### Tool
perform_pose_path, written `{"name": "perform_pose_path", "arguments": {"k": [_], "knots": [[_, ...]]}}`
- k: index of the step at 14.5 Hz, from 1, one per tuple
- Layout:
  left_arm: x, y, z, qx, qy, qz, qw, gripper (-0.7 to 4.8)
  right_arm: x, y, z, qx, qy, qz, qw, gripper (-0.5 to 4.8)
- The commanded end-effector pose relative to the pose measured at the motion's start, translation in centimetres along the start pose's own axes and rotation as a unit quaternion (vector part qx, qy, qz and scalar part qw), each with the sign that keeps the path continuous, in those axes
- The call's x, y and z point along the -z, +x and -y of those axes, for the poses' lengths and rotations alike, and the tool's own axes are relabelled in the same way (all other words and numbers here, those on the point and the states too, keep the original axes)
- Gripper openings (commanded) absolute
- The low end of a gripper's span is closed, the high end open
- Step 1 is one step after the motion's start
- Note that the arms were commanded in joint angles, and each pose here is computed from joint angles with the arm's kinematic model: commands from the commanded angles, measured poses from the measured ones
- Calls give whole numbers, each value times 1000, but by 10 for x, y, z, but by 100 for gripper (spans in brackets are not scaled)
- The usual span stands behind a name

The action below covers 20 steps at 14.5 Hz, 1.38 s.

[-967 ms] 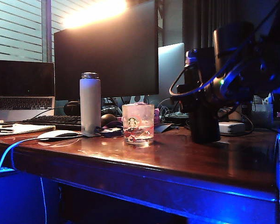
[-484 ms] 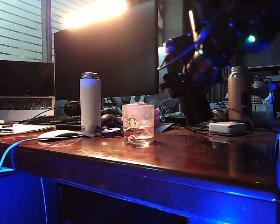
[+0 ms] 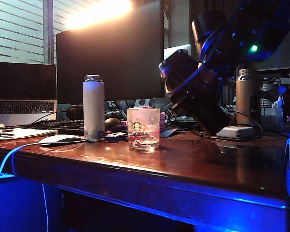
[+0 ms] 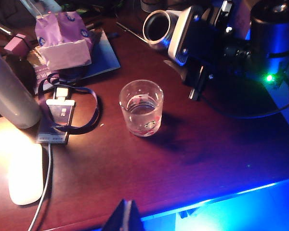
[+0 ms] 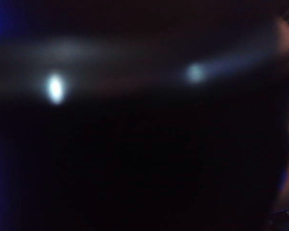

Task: Pick up the black thermos, pour a little water from inside into the glass cup, then place the black thermos back on the table.

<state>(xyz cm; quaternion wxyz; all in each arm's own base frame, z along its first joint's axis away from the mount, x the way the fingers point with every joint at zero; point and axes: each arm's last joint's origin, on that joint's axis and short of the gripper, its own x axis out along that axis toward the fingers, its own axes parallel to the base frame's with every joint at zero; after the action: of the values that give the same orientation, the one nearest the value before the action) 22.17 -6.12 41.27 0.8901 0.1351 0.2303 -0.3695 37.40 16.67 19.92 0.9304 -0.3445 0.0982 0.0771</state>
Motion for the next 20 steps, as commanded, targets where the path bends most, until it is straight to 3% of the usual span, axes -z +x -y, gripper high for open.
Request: {"name": "perform_pose_path", "arguments": {"k": [1,4,10,12,14,20], "knots": [[-2,-2,0,-1,6,9,1000,-3,-5,2,-3,10,-26,17,999,75],[-2,-2,0,-1,6,8,1000,-3,-9,3,-13,-2,-75,24,997,75],[-2,-2,0,-1,6,8,1000,-3,-12,3,-14,2,-189,23,982,76],[-2,-2,0,-1,6,8,1000,-3,-12,3,-13,3,-198,23,980,77],[-2,-2,0,-1,6,8,1000,-3,-12,3,-14,2,-247,21,969,77],[-2,-2,0,-1,6,8,1000,-3,-12,3,-13,13,-321,14,947,77]]}}
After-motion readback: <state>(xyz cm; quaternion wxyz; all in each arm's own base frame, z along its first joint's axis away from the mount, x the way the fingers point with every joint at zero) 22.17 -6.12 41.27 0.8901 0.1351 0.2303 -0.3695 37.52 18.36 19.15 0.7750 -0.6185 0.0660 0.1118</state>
